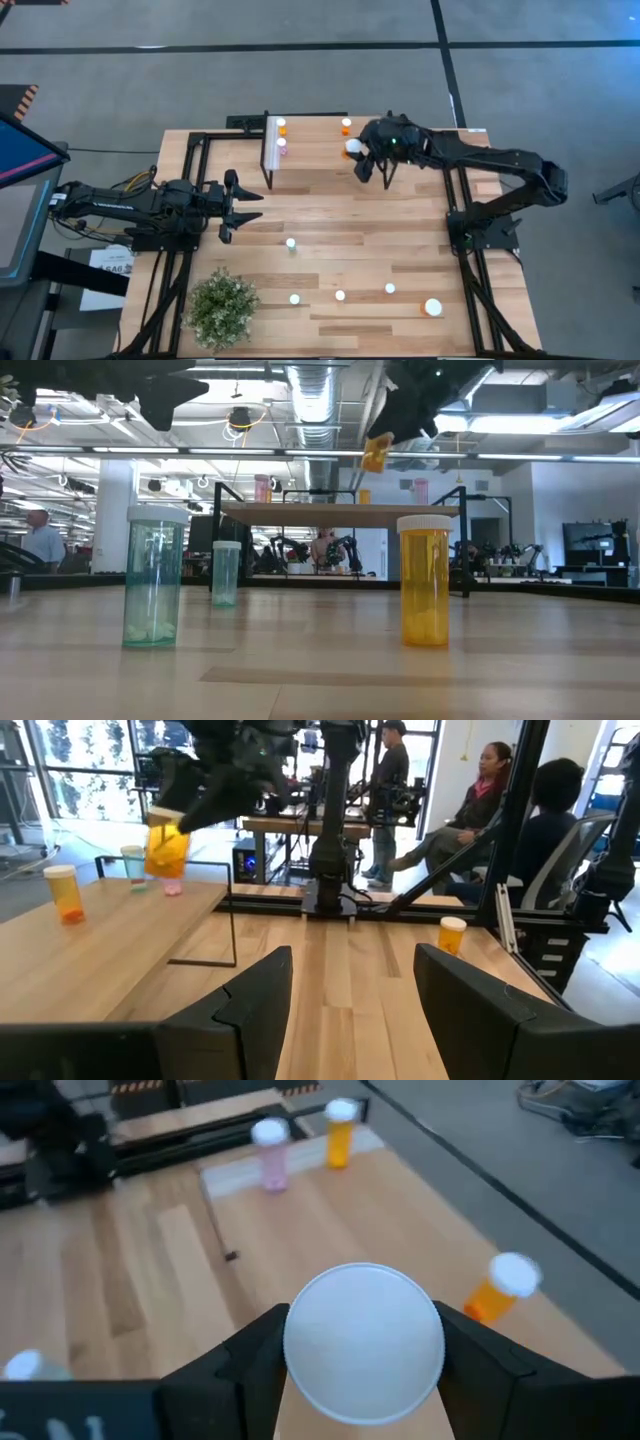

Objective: Pick and place medicine bottles onto shelf by color
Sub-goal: Put the orange pill bottle on the shelf

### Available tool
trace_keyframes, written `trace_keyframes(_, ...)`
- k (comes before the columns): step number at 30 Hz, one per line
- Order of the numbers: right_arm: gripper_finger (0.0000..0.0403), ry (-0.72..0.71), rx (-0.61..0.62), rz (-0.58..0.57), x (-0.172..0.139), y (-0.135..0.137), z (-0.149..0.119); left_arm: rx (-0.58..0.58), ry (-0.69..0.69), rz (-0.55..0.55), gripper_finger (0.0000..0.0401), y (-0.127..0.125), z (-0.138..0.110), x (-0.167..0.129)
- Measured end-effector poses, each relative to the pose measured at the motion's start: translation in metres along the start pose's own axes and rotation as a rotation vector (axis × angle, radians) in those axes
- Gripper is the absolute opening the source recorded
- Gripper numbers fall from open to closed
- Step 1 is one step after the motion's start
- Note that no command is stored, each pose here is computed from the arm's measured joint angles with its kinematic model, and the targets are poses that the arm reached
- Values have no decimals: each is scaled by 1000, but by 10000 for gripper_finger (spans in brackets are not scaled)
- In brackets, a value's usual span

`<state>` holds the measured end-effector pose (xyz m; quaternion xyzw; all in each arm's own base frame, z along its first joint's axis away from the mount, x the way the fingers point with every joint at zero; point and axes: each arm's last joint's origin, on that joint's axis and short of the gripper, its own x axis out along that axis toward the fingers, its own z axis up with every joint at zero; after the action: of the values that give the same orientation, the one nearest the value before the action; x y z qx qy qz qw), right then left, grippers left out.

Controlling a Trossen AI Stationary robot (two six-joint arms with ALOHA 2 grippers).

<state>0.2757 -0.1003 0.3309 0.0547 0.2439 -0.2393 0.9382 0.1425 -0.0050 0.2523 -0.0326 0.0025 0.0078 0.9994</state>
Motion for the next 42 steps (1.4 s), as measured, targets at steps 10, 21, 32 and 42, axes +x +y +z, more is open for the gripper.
trace_keyframes(10, 230, 60, 32, -36, 24, -29, -7, 1, -3, 5, 199, 0, 0, 0)
trace_keyframes(21, 230, 143, 63, -41, 47, -45, -19, 5, -3, 6, 199, 0, 0, 0)
trace_keyframes(32, 230, 143, 74, -39, 50, -49, -20, 8, -3, 6, 199, 0, 0, 0)
trace_keyframes(42, 257, 135, 73, -34, 50, -48, -19, 8, -3, 5, 199, 0, 0, 0)
